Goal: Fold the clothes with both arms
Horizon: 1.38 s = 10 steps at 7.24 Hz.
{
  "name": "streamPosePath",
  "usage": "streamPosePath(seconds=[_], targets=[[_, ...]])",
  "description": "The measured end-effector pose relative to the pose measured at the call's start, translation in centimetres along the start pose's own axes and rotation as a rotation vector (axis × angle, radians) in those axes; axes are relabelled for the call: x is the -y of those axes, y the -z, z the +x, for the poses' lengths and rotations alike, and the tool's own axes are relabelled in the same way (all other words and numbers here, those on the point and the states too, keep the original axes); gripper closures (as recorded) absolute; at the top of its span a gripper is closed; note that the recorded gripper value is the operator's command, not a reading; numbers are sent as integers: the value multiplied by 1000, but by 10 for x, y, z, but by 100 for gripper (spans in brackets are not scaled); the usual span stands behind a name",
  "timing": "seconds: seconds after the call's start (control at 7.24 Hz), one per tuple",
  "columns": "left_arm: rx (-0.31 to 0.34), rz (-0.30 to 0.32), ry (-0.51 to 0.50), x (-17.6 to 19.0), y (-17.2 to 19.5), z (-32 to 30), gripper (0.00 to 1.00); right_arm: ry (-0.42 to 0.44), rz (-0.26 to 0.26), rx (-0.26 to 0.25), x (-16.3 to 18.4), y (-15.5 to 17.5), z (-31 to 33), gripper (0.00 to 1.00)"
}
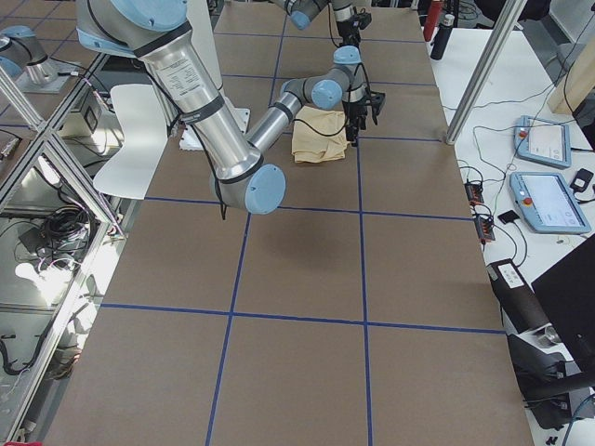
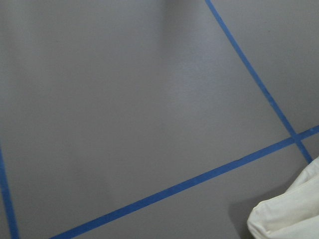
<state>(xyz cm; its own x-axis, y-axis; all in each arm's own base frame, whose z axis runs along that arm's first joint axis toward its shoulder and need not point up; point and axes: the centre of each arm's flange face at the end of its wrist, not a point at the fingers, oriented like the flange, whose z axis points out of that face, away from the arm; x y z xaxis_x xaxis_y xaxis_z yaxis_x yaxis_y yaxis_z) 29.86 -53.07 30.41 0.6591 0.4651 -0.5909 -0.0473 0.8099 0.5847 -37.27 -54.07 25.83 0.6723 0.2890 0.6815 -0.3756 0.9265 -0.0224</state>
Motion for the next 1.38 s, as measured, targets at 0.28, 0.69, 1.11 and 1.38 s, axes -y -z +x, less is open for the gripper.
streamPosePath(seconds=[0.28,0.69,1.11,1.38], targets=[[77,-34,-127,-18,49,-117,0,205,-65,-45,56,23,171,0],[124,-73,-121,-79,103,-247,0,420,-146,-52,97,58,427,0],[163,-149,-68,-124,99,-314,0,411,-206,-52,44,67,596,0],[141,-221,15,-155,87,-354,0,354,-232,-56,21,62,623,0]])
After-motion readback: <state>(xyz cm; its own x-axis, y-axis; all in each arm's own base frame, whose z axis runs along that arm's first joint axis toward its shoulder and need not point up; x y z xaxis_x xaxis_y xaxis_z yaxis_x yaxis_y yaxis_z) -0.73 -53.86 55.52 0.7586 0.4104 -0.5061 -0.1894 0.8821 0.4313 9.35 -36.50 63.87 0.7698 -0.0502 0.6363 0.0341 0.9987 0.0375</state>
